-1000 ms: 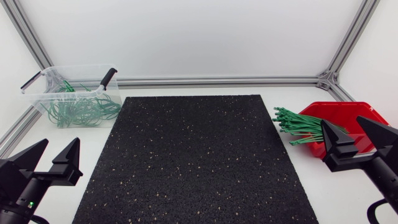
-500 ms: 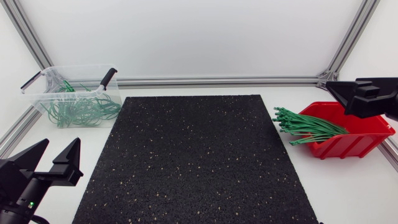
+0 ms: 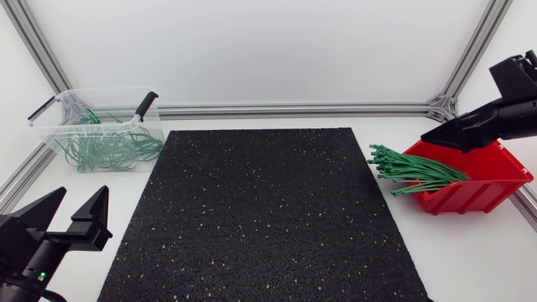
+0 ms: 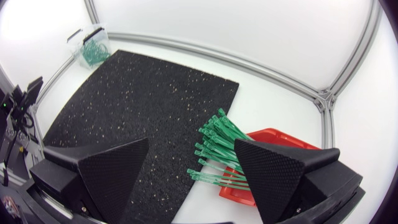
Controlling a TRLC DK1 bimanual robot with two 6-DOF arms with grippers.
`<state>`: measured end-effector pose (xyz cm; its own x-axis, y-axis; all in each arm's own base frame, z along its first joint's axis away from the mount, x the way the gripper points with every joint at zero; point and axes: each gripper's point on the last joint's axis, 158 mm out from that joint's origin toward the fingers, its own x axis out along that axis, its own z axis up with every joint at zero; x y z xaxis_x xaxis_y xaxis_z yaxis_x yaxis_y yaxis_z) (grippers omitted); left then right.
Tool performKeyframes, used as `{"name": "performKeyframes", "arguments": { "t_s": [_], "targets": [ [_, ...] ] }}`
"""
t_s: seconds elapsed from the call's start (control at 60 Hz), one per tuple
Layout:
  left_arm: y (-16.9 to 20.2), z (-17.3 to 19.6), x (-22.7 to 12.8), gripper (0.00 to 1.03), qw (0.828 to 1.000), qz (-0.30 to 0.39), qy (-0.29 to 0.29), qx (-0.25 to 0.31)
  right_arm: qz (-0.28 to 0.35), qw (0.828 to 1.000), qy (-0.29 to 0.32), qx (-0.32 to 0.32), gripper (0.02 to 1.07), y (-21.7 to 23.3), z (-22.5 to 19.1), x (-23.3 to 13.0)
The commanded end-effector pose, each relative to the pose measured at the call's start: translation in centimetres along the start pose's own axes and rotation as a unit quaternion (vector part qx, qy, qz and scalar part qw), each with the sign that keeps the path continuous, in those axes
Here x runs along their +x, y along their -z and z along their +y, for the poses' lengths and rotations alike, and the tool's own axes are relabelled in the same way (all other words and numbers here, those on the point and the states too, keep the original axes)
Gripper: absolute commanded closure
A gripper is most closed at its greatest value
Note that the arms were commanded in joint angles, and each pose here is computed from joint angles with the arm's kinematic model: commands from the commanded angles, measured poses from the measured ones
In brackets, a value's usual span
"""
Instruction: Take a green cable tie from the red box, thread the tail through the head to close it, then place it in the transparent bin on the left.
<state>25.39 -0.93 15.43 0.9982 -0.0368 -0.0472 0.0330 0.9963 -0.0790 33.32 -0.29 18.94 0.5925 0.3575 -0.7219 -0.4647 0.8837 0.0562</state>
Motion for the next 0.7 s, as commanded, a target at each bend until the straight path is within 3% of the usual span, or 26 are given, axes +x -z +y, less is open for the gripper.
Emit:
{"name": "performKeyframes", "arguments": {
  "t_s": [0.0, 0.117, 0.233, 0.35, 0.5, 0.683],
  "targets": [
    [2.2, 0.1, 0.2, 0.04, 1.0, 0.024, -0.001, -0.009, 0.033, 0.998, -0.015, -0.046, 0.07, 0.7, -1.0, 1.2],
    [2.2, 0.2, 0.2, 0.04, 1.0, 0.025, -0.004, -0.009, 0.094, 0.986, -0.035, -0.134, 0.07, 2.9, -1.5, 2.5],
    [2.2, 0.2, 0.2, 0.04, 1.0, 0.025, -0.002, -0.009, 0.133, 0.963, -0.044, -0.232, 0.07, 4.9, -1.6, 3.2],
    [2.2, 0.2, 0.2, 0.04, 1.0, 0.025, -0.002, -0.009, 0.162, 0.947, -0.065, -0.268, 0.07, 6.8, -1.3, 3.7],
    [2.2, 0.2, 0.2, 0.04, 1.0, 0.025, -0.002, -0.009, 0.218, 0.916, -0.104, -0.321, 0.07, 10.9, -0.6, 5.0],
    [2.3, 0.2, 0.2, 0.04, 1.0, 0.026, -0.004, -0.009, 0.236, 0.887, -0.129, -0.374, 0.07, 13.8, 0.0, 6.2]
  ]
}}
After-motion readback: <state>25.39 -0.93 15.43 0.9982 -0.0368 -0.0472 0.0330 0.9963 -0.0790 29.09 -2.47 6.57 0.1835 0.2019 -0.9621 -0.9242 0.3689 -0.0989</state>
